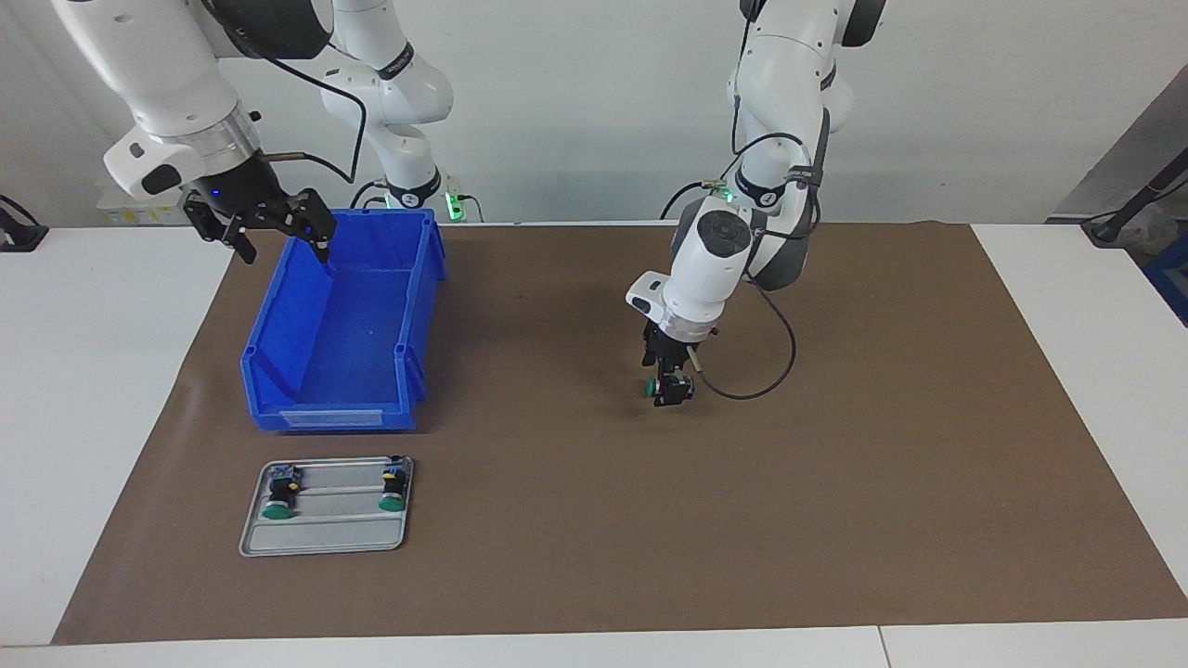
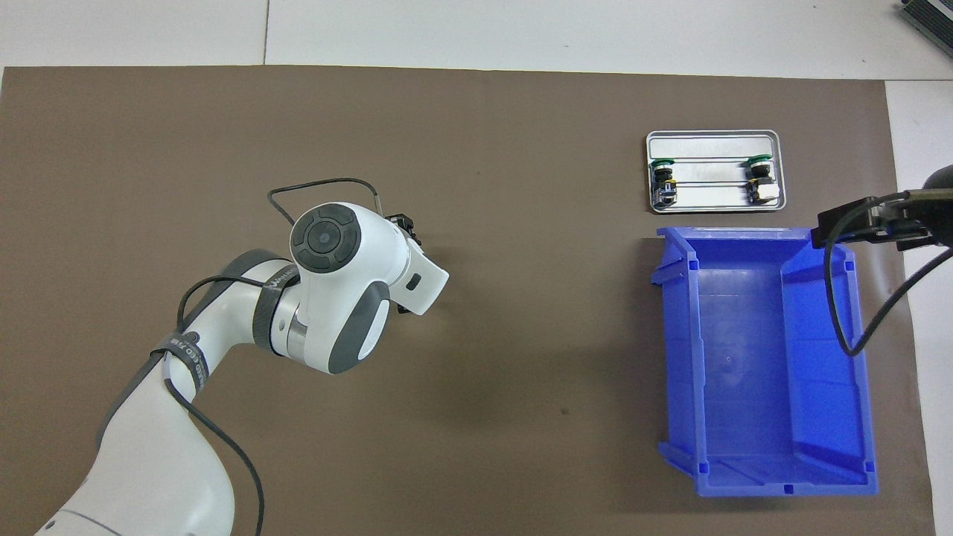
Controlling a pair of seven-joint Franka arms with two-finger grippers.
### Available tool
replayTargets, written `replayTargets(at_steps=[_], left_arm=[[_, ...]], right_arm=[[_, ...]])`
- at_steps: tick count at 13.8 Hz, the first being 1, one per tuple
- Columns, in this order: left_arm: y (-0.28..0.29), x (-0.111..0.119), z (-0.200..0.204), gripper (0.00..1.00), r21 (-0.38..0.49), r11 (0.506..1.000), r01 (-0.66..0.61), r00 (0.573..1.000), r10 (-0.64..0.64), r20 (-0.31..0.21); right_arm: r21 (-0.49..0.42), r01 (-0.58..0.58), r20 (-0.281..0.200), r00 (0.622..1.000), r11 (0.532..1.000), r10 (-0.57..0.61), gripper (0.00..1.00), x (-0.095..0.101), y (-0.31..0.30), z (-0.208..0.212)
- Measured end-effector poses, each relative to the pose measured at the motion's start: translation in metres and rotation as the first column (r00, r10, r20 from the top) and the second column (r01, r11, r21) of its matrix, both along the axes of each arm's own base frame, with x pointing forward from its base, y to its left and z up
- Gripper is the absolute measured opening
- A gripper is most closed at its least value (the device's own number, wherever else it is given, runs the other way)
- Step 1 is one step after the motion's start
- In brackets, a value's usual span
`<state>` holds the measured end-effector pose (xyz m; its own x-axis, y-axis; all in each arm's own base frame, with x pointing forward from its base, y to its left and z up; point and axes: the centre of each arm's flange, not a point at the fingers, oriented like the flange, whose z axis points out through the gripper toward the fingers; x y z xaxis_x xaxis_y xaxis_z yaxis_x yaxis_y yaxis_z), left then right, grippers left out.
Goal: Place and press button with both arms
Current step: 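Grasp the button component with the left gripper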
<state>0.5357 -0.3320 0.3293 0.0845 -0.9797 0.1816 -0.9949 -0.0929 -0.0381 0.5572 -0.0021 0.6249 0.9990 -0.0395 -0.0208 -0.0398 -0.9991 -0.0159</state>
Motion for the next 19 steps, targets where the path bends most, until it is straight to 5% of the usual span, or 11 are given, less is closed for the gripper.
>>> replayTargets(at_steps=[11,19], left_arm=[[0.012,-0.019,-0.033,0.85,0.039,0.999,0.021,0.998,-0.018,-0.059],[0.016,-0.022,-0.040,0.70,0.031,0.999,0.027,0.999,-0.026,-0.028]], right_arm=[[0.000,0.000,0.000,1.000,1.000,0.000,1.00,0.000,0.000,0.000],[0.000,0.000,0.000,1.000,1.000,0.000,1.00,0.000,0.000,0.000]])
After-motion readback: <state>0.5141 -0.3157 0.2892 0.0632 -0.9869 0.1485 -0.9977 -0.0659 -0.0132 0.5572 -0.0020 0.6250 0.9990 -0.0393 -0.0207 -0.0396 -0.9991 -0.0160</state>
